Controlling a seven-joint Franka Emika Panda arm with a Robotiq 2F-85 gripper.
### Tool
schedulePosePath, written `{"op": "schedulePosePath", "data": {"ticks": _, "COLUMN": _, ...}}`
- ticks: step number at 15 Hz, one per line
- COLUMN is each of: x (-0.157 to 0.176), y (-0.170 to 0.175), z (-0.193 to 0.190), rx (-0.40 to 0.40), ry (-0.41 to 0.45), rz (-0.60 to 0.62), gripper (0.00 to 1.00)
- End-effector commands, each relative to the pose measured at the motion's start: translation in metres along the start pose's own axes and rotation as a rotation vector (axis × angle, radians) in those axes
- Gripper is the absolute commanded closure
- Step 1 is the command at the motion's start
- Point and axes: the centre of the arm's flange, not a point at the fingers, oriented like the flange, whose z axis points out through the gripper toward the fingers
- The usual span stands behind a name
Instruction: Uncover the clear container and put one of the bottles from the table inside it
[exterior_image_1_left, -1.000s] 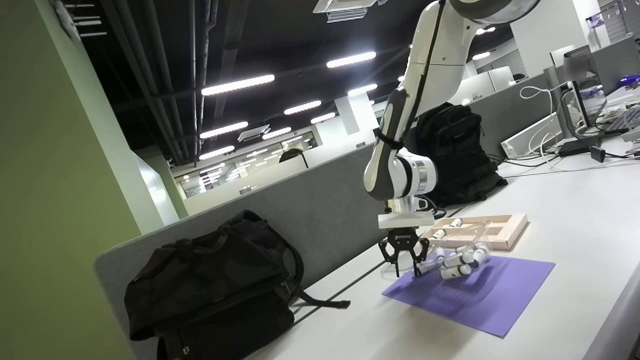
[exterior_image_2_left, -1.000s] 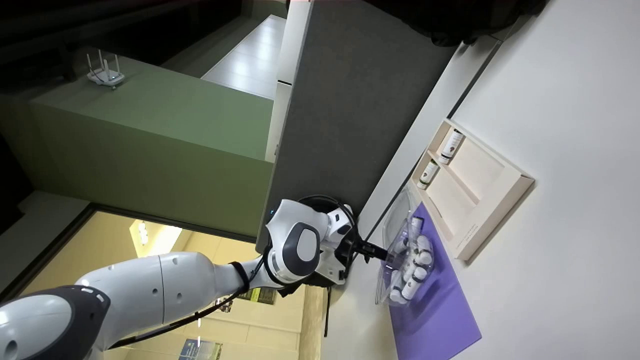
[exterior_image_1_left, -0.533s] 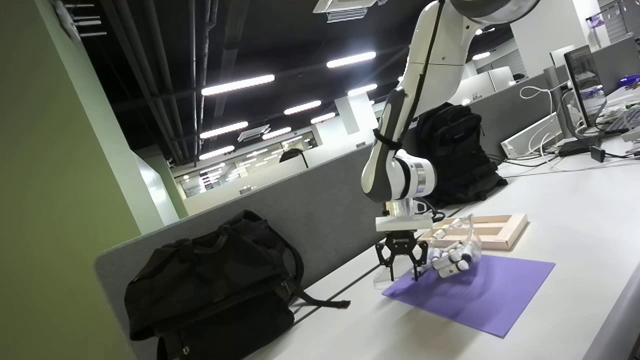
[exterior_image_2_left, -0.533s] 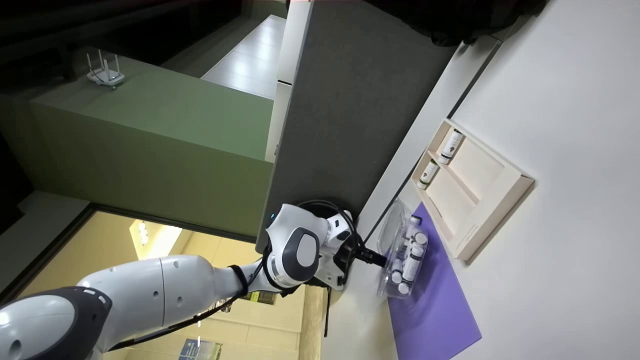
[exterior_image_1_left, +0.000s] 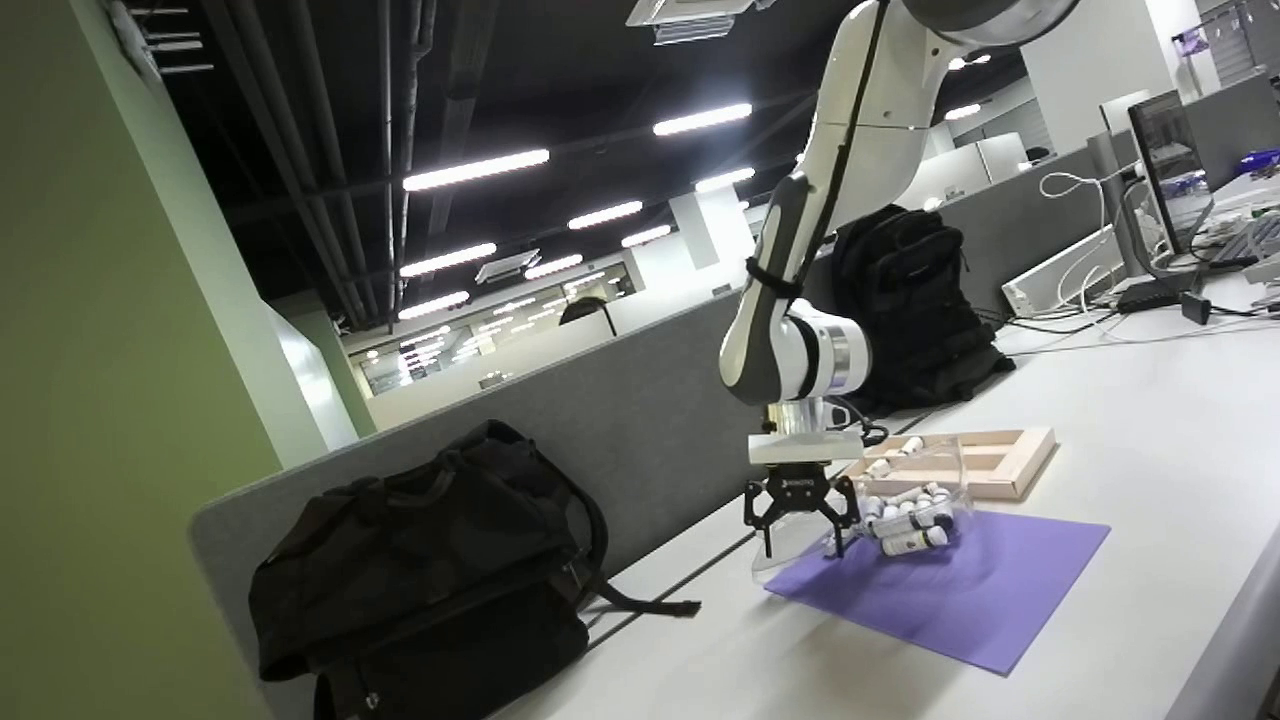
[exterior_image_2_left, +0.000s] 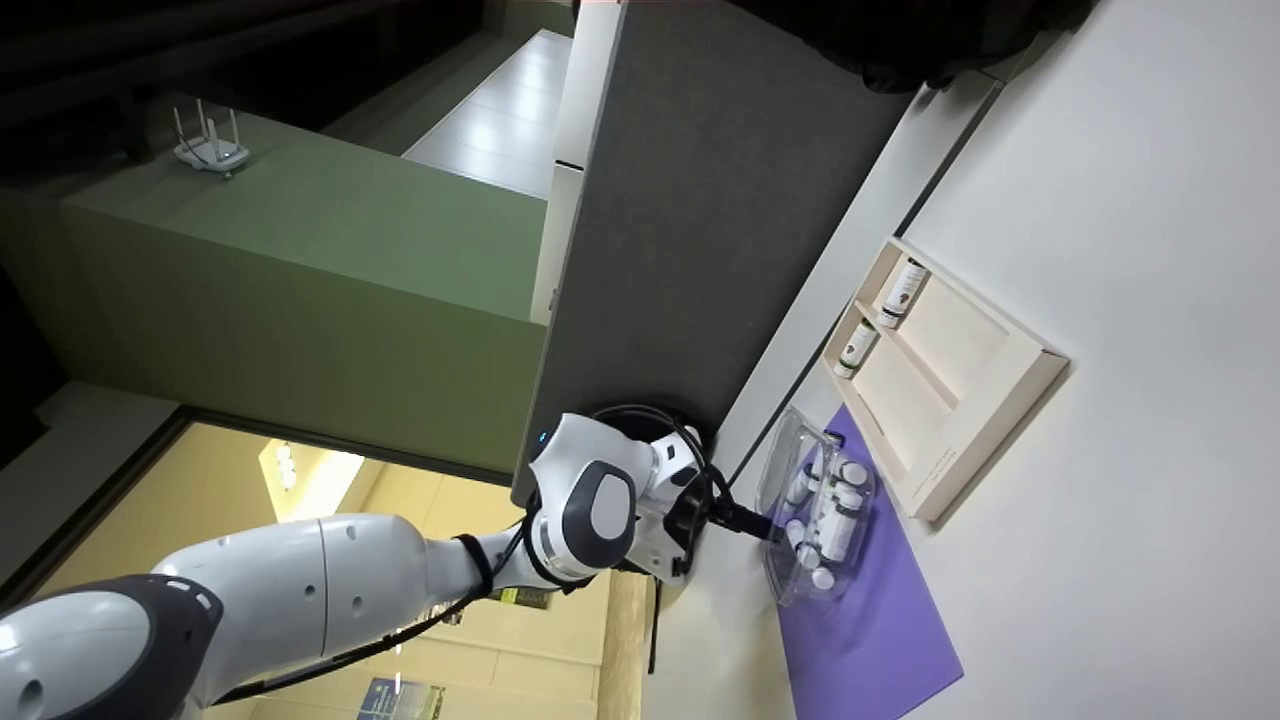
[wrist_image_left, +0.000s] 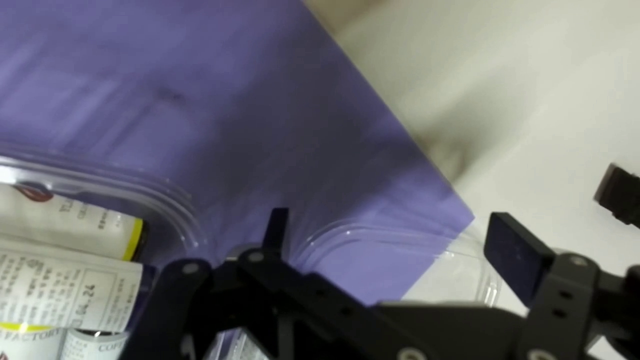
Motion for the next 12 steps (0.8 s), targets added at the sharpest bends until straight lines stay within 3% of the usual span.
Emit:
{"op": "schedulePosePath", "data": {"ticks": 1, "x": -0.009, "y": 0.008, "z": -0.015, "rx": 0.031, "ry": -0.012, "rz": -0.001, "gripper": 0.00}}
{"op": "schedulePosePath", "data": {"ticks": 12, "x": -0.009, "y": 0.010, "z": -0.071, "rx": 0.170, "ry": -0.010, "rz": -0.045, "gripper": 0.00}}
